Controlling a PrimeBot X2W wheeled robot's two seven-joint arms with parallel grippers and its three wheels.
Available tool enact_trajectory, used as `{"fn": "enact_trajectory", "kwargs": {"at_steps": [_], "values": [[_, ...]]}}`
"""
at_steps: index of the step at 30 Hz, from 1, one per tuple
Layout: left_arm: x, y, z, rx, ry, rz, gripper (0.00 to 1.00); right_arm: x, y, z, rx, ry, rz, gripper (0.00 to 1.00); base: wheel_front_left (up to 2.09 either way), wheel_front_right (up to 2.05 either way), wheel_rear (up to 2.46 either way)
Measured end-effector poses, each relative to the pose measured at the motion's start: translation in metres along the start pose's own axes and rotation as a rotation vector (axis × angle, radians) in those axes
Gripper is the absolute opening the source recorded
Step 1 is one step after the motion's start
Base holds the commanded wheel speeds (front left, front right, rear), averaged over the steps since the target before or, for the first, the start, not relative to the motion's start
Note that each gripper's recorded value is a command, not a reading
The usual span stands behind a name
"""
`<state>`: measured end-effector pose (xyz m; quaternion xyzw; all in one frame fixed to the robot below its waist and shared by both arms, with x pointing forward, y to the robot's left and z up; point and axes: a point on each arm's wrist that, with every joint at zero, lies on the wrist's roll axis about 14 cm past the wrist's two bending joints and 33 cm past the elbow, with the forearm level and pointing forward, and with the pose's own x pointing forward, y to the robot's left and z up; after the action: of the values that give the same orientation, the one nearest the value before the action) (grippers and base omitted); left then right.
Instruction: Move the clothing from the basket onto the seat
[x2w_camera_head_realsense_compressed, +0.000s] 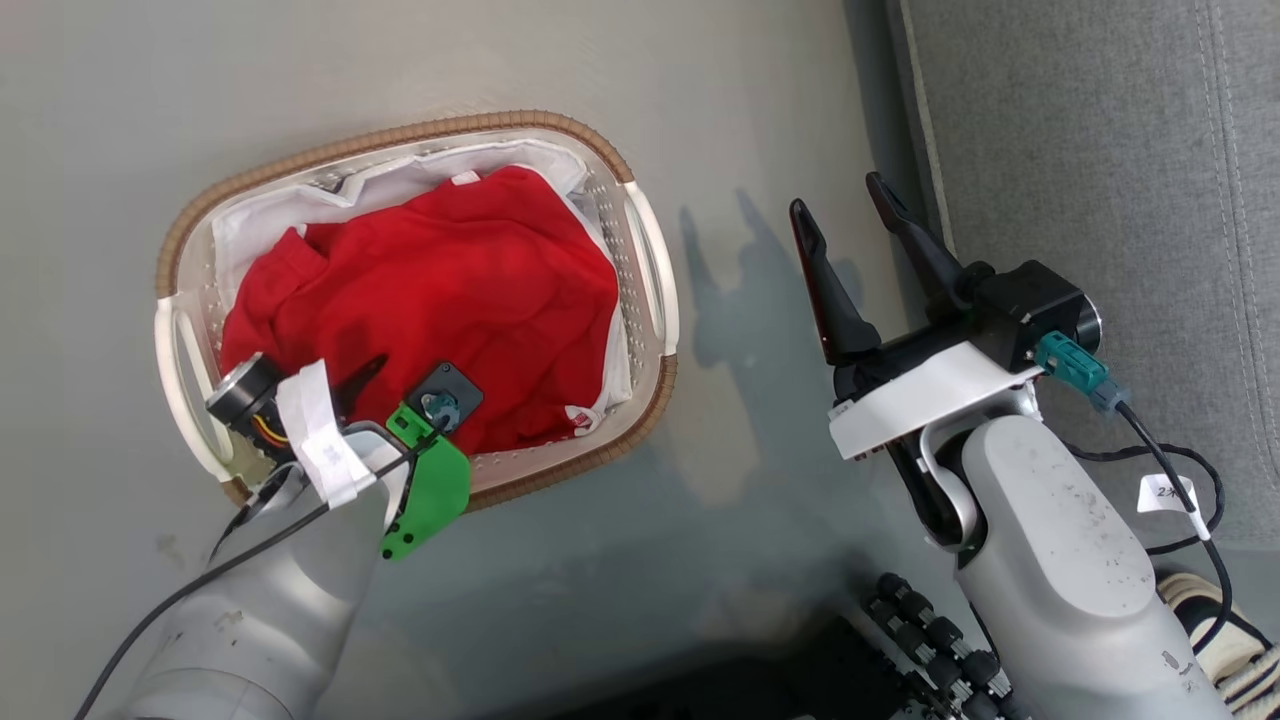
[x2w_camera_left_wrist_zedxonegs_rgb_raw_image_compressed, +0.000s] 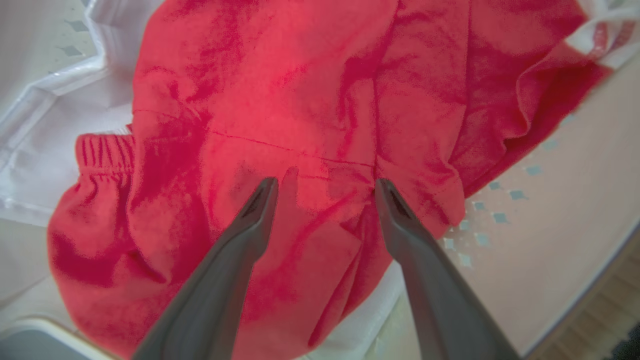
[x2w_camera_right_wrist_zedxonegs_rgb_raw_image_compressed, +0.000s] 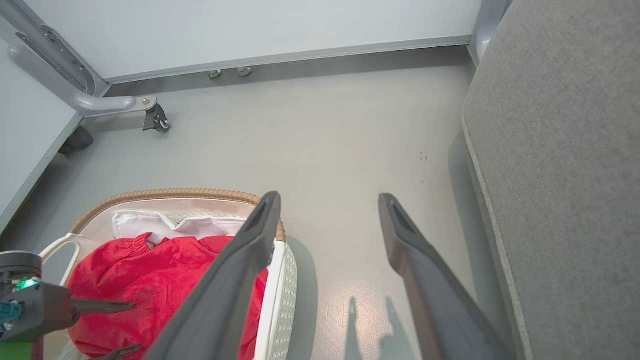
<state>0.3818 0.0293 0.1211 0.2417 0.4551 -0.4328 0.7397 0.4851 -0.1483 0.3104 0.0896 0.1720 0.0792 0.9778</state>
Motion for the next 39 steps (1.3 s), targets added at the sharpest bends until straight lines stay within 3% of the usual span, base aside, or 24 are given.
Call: {"fn": "enact_trajectory", "kwargs": {"at_steps": [6, 23, 31, 33, 34, 39], "values": [[0.011, -0.003, -0.018, 0.042, 0.128, -0.038, 1.0, 0.002, -0.004, -0.011, 0.013, 0.023, -0.007, 1.0, 0.0, 0.0, 0.0], [0.042, 0.003, -0.034, 0.145, 0.226, -0.065, 1.0, 0.017, -0.012, -0.035, 0.033, 0.058, -0.013, 1.0, 0.0, 0.0, 0.0], [0.057, 0.009, -0.029, 0.116, 0.209, -0.043, 1.0, 0.02, -0.016, -0.043, 0.043, 0.072, -0.019, 1.0, 0.0, 0.0, 0.0], [0.059, 0.007, -0.029, 0.108, 0.207, -0.045, 0.25, 0.02, -0.018, -0.045, 0.042, 0.075, -0.022, 1.0, 0.0, 0.0, 0.0], [0.06, 0.007, -0.028, 0.099, 0.199, -0.044, 0.0, 0.02, -0.018, -0.045, 0.041, 0.075, -0.024, 1.0, 0.0, 0.0, 0.0], [0.057, 0.01, -0.018, 0.05, 0.145, -0.022, 0.0, 0.02, -0.019, -0.039, 0.038, 0.064, -0.027, 1.0, 0.0, 0.0, 0.0]]}}
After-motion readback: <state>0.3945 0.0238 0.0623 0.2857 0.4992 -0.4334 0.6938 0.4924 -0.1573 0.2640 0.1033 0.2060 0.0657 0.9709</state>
